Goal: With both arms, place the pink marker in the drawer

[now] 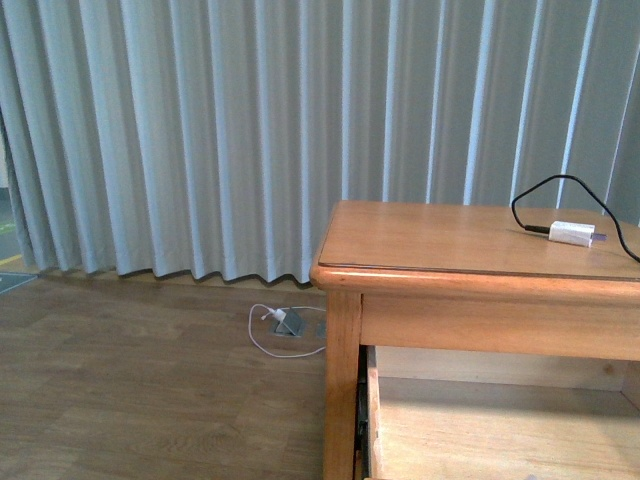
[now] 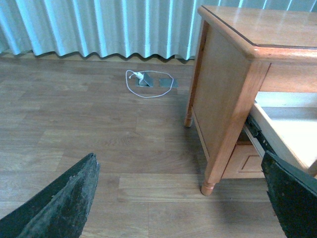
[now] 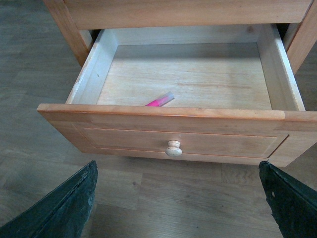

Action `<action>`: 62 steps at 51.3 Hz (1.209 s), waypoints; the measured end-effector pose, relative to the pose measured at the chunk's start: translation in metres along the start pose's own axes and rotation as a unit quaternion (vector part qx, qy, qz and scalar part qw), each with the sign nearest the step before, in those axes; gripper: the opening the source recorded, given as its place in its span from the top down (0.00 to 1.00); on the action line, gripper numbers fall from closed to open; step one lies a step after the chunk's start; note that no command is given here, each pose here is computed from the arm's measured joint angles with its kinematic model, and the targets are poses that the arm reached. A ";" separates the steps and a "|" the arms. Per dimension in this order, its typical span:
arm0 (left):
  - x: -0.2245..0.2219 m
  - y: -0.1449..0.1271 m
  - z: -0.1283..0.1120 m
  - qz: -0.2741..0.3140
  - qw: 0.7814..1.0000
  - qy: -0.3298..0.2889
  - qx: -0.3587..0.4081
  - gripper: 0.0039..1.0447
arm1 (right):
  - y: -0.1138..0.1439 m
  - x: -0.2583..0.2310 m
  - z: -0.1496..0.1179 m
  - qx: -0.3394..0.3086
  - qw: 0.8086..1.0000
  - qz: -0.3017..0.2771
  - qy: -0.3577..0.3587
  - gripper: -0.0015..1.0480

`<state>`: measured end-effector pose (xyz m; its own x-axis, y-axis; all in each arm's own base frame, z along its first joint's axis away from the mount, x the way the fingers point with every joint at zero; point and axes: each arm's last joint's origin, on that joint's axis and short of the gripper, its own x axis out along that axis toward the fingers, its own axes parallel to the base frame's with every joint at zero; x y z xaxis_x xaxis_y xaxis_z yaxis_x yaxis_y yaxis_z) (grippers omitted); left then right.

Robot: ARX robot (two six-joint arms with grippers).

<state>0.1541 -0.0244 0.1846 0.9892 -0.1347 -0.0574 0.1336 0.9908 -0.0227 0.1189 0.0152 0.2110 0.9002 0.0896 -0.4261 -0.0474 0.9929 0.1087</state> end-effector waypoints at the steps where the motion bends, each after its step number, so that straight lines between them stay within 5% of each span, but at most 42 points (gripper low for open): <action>1: 0.000 0.000 0.000 0.000 1.000 0.000 0.000 0.05 | 0.000 0.000 0.000 0.000 1.000 0.000 0.000 0.08; 11: -0.007 0.005 -0.004 0.064 0.998 -0.026 0.004 0.31 | 0.000 0.000 0.000 0.000 1.000 0.000 0.000 0.08; 31: -0.025 0.021 -0.013 0.068 0.997 -0.039 0.006 0.96 | 0.000 0.000 0.000 0.000 1.000 0.000 0.000 0.08; 62: -0.044 0.019 -0.012 0.066 0.997 -0.043 0.008 0.96 | 0.000 0.000 0.000 0.000 1.000 0.000 0.000 0.08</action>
<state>0.1121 -0.0003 0.1746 0.9996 -0.0023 0.0269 0.0024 1.0000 -0.0055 0.1189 0.0152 0.2107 0.8999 0.0896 -0.4268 -0.0473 0.9930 0.1086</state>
